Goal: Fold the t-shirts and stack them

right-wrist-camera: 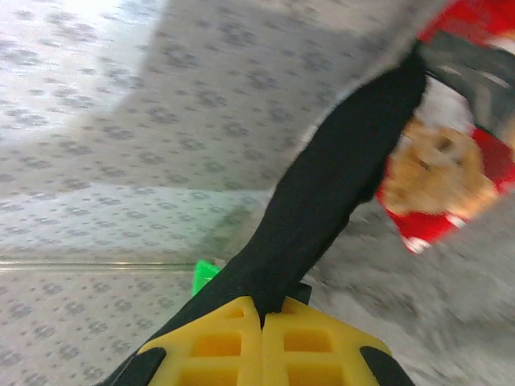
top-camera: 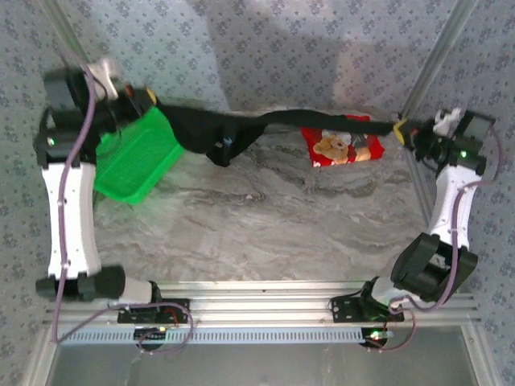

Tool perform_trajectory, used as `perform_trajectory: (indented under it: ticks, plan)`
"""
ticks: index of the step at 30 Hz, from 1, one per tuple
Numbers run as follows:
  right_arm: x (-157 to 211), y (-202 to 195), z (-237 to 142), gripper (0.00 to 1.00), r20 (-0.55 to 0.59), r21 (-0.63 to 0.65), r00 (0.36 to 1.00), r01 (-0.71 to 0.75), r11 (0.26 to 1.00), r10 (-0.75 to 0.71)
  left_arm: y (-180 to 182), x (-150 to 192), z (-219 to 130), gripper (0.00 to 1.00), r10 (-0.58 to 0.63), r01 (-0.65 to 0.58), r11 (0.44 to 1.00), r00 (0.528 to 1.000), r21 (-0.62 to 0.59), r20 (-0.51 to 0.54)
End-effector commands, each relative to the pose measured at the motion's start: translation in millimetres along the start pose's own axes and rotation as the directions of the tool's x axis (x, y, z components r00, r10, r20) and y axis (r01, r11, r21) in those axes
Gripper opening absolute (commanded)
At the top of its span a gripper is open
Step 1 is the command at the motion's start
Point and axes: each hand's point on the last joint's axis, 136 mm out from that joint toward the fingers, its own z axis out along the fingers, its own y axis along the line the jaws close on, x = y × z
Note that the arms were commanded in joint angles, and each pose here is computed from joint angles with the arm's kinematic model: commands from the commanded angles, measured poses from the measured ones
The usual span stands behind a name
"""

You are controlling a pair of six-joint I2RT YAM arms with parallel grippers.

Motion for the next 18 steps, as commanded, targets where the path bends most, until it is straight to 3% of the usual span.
perform_trajectory:
  ticks: [1,6,10,13,18]
  plan:
    - [27.6,-48.5,-13.2,0.0,-0.011,0.126,1.0,0.025,0.992,-0.024,41.0,53.2,-4.2,0.0,-0.056,0.056,0.995,0.998,-0.084,-0.005]
    - [78.7,-103.5,-18.4,0.0,-0.086,0.273,0.991,-0.078,0.959,0.105,87.7,144.1,-31.9,0.0,-0.194,0.177,0.959,0.979,-0.221,-0.058]
    - [112.1,-151.8,-38.2,0.0,-0.071,0.475,0.975,-0.154,0.866,0.212,128.1,197.9,-60.5,0.0,-0.269,0.221,0.89,0.961,-0.399,-0.066]
    - [129.0,-179.6,-52.9,0.0,-0.031,0.568,0.962,-0.207,0.797,0.272,149.8,227.4,-76.7,0.0,-0.338,0.279,0.829,0.94,-0.485,-0.038]
    - [141.6,-190.5,-65.0,0.0,-0.007,0.628,0.947,-0.245,0.738,0.32,175.5,258.1,-103.4,0.0,-0.403,0.343,0.721,0.914,-0.602,0.039]
